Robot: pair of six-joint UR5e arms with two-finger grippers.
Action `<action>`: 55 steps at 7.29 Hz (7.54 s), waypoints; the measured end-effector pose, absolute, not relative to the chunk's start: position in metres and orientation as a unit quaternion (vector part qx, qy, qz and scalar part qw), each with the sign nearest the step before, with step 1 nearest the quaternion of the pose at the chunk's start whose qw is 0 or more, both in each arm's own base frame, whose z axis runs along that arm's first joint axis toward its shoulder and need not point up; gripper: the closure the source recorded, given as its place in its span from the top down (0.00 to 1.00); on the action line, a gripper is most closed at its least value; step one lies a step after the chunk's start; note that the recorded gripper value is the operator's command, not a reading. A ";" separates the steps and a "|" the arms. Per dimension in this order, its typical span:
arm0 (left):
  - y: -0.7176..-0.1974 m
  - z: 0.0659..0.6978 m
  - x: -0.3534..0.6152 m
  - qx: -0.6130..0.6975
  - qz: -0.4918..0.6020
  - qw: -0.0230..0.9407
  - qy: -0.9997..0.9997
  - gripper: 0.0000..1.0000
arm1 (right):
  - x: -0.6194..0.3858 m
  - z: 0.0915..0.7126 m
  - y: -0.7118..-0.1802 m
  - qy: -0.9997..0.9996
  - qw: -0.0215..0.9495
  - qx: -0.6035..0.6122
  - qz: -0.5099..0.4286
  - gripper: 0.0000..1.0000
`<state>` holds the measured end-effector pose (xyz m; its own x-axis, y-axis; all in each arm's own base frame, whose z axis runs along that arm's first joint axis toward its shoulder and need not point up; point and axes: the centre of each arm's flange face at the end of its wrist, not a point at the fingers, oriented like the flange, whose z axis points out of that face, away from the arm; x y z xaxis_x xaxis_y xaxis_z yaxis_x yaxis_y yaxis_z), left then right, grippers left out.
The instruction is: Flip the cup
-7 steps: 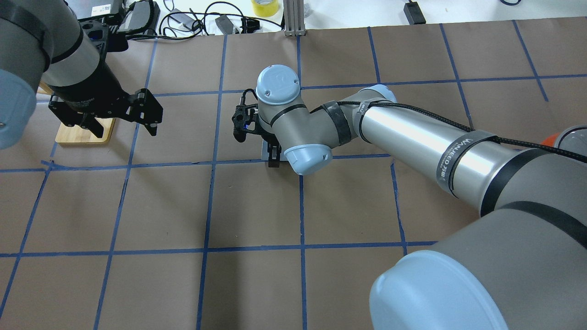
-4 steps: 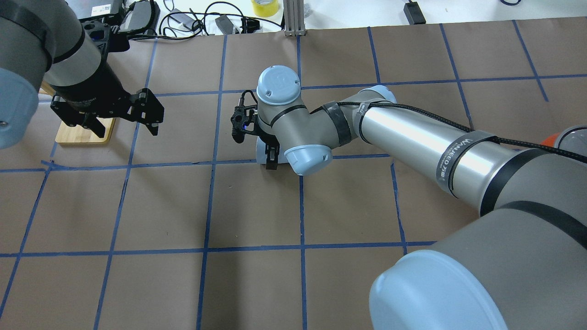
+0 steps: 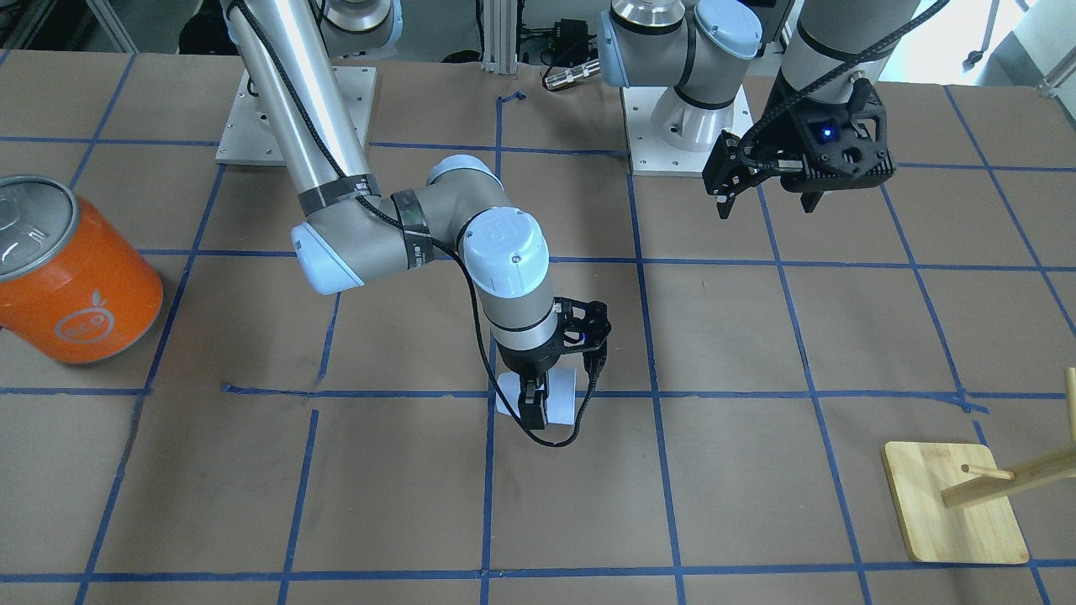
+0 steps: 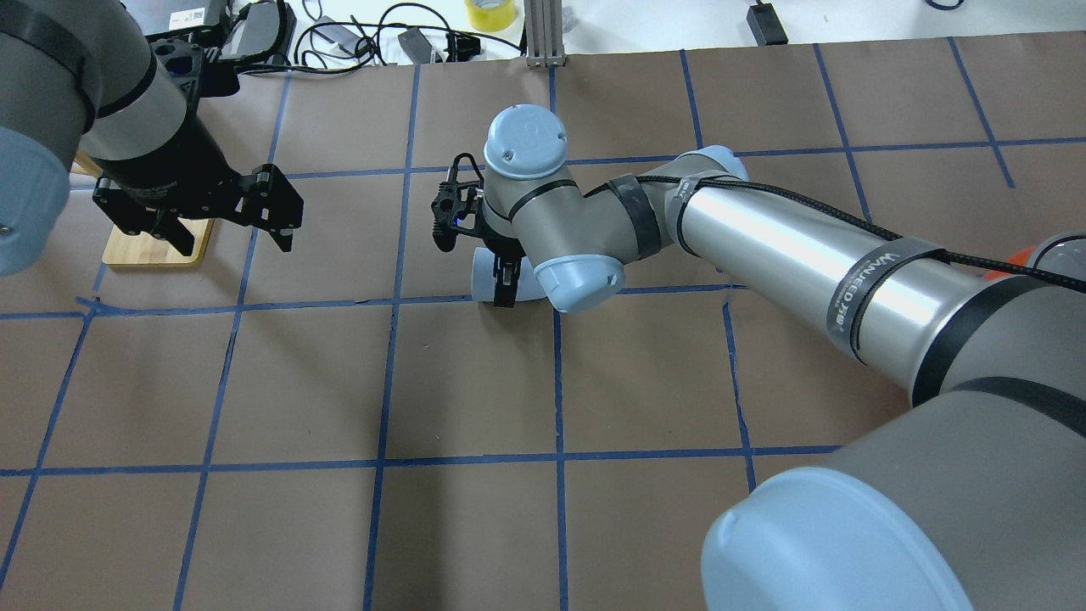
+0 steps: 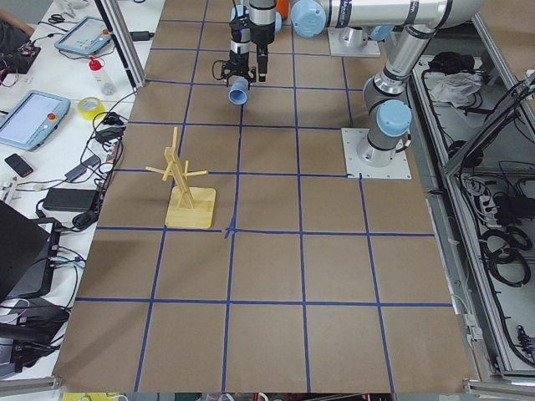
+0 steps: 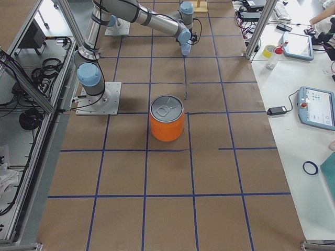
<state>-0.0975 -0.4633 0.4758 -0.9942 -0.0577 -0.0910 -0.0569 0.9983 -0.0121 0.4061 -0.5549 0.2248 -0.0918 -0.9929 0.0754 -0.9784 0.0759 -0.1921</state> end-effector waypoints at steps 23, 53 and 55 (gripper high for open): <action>-0.597 0.197 -0.218 -0.015 0.076 -0.257 0.963 0.00 | 0.160 0.527 -0.461 0.997 -0.012 -0.043 -0.063 1.00; -0.536 0.499 -0.098 -0.026 -0.009 0.026 0.999 1.00 | 0.139 0.537 -0.459 0.997 -0.023 -0.025 -0.071 1.00; -0.498 0.512 -0.103 -0.041 0.005 0.016 0.999 1.00 | 0.139 0.537 -0.459 0.997 -0.023 -0.025 -0.071 1.00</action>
<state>-0.1030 -0.4980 0.5122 -0.9961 -0.0819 -0.0315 -0.0822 0.9966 0.0094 0.1386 -0.4590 0.5370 -0.9977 -0.0462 0.0501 -0.0528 0.9888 -0.1398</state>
